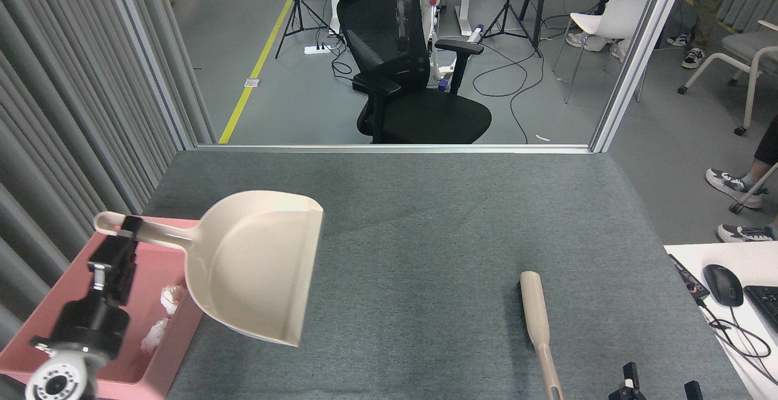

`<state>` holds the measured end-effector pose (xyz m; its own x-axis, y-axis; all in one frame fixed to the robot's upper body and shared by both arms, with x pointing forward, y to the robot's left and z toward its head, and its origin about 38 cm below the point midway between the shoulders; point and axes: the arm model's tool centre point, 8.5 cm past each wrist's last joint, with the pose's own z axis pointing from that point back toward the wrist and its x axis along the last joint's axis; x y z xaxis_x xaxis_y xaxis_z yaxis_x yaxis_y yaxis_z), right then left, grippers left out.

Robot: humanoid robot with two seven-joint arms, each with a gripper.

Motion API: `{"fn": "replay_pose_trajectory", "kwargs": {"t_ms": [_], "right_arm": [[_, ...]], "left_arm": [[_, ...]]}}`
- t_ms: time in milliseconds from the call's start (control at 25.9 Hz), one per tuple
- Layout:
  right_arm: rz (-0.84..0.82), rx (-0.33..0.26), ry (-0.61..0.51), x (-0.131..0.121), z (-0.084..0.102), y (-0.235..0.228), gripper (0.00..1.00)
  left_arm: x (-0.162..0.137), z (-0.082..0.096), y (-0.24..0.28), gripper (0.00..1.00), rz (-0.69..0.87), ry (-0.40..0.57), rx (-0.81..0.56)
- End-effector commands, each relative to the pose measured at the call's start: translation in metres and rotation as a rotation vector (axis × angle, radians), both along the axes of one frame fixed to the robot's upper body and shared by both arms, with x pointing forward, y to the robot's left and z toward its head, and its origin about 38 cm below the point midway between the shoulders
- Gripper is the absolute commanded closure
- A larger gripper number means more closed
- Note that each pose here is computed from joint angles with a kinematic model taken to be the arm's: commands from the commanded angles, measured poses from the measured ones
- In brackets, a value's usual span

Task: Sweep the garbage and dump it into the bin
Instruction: 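Lower the dustpan back onto the table with the left gripper, then open the left gripper and release the dustpan handle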

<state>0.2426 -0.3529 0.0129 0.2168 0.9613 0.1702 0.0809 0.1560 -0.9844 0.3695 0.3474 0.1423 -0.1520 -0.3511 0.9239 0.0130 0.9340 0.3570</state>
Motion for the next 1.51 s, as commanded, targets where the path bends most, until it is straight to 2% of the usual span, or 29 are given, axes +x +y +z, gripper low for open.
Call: {"fn": "replay_pose_trajectory", "kwargs": {"t_ms": [0,116,193,348,503,580,619,696,735,812,928,1083,1238,1315,1470], "right_arm": [[0.003,-0.004,0.001,0.000,0.001,-0.001,0.00],[0.003,-0.002,0.004,0.000,0.000,-0.001,0.00],[0.004,0.001,0.012,0.001,-0.001,0.000,0.00],[0.005,0.003,0.012,0.001,-0.001,0.001,0.00],[0.009,0.013,0.006,0.003,-0.001,0.005,0.00],[0.010,0.016,0.004,0.004,-0.001,0.007,0.00],[0.008,0.015,0.005,0.004,-0.001,0.006,0.00],[0.008,0.014,0.005,0.004,-0.001,0.006,0.00],[0.009,0.014,0.002,0.005,0.000,0.006,0.00],[0.009,0.012,0.002,0.005,0.000,0.006,0.00],[0.011,0.014,0.000,0.005,0.001,0.006,0.00],[0.011,0.012,0.000,0.005,0.001,0.006,0.00],[0.012,0.014,-0.001,0.005,0.001,0.006,0.00],[0.012,0.015,-0.001,0.005,0.001,0.006,0.00],[0.012,0.015,-0.001,0.005,0.001,0.006,0.00]], "left_arm": [[-0.019,-0.043,-0.077,0.80,-0.046,0.082,-0.005],[-0.019,-0.063,-0.120,0.80,-0.033,0.128,0.011],[-0.018,-0.067,-0.127,0.80,-0.017,0.138,0.065],[-0.018,-0.090,-0.127,0.80,0.039,0.199,0.097],[-0.018,-0.091,-0.125,0.80,0.061,0.201,0.118],[-0.018,-0.090,-0.124,0.74,0.081,0.190,0.145],[-0.018,-0.089,-0.123,0.68,0.097,0.183,0.156],[-0.018,-0.085,-0.122,0.44,0.118,0.157,0.158],[-0.018,-0.084,-0.120,0.37,0.133,0.148,0.158],[-0.018,-0.082,-0.121,0.33,0.150,0.130,0.161],[-0.018,-0.078,-0.124,0.01,0.142,0.114,0.164],[-0.026,-0.065,-0.126,0.01,0.101,0.037,0.213],[-0.036,-0.068,-0.128,0.01,0.070,-0.003,0.414],[-0.042,-0.070,-0.126,0.01,0.063,-0.009,0.455],[-0.045,-0.061,-0.123,0.01,0.069,-0.041,0.535]]}}
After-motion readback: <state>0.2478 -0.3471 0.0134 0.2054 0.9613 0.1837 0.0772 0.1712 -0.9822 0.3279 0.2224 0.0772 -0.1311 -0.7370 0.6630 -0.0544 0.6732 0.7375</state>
